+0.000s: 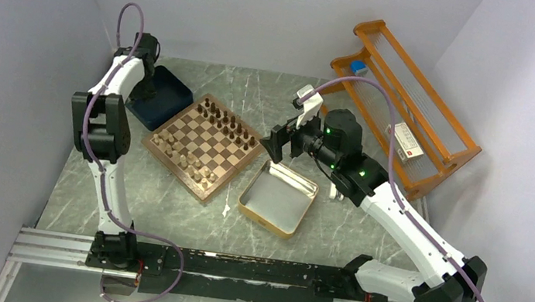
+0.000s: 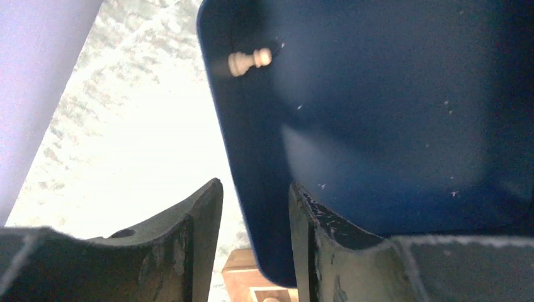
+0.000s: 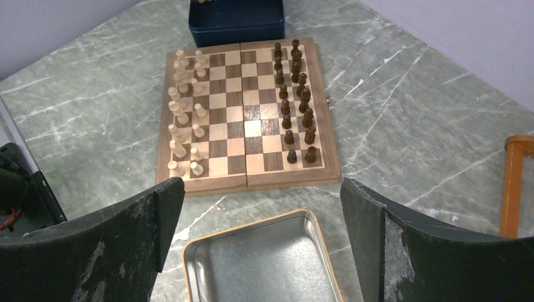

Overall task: Set up the chess pieces on the board
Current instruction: Adjust the storage box at the center of the board.

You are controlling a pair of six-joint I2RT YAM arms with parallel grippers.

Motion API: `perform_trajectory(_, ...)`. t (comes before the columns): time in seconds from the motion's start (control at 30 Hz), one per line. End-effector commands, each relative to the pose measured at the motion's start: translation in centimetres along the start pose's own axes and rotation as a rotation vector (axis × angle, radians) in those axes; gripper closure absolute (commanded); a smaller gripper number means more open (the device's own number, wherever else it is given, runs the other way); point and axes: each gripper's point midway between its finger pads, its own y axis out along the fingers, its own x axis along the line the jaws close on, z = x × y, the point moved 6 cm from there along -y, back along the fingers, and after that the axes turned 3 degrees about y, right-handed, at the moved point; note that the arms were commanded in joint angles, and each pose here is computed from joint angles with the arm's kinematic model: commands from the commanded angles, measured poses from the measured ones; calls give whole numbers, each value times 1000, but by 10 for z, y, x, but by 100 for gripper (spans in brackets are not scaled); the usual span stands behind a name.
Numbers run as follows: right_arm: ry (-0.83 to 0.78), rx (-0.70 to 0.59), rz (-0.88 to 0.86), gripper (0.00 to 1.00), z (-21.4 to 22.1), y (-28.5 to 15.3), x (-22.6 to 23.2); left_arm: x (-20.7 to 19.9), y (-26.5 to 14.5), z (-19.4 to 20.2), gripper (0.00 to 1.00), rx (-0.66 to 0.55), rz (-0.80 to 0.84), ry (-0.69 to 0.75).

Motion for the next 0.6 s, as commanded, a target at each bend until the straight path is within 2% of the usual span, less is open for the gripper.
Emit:
perform_trajectory(0.0, -26, -39, -28, 0, -13, 0, 3, 19, -13, 2, 52, -5, -45, -37)
perform_trajectory(0.27, -21, -54, -45, 0, -16, -1, 6, 31, -3, 12, 51, 37, -43, -72)
perform_trajectory(0.57, -19, -57, -42, 0, -15, -4, 6, 26, 18, 1, 73, 9, -4, -33)
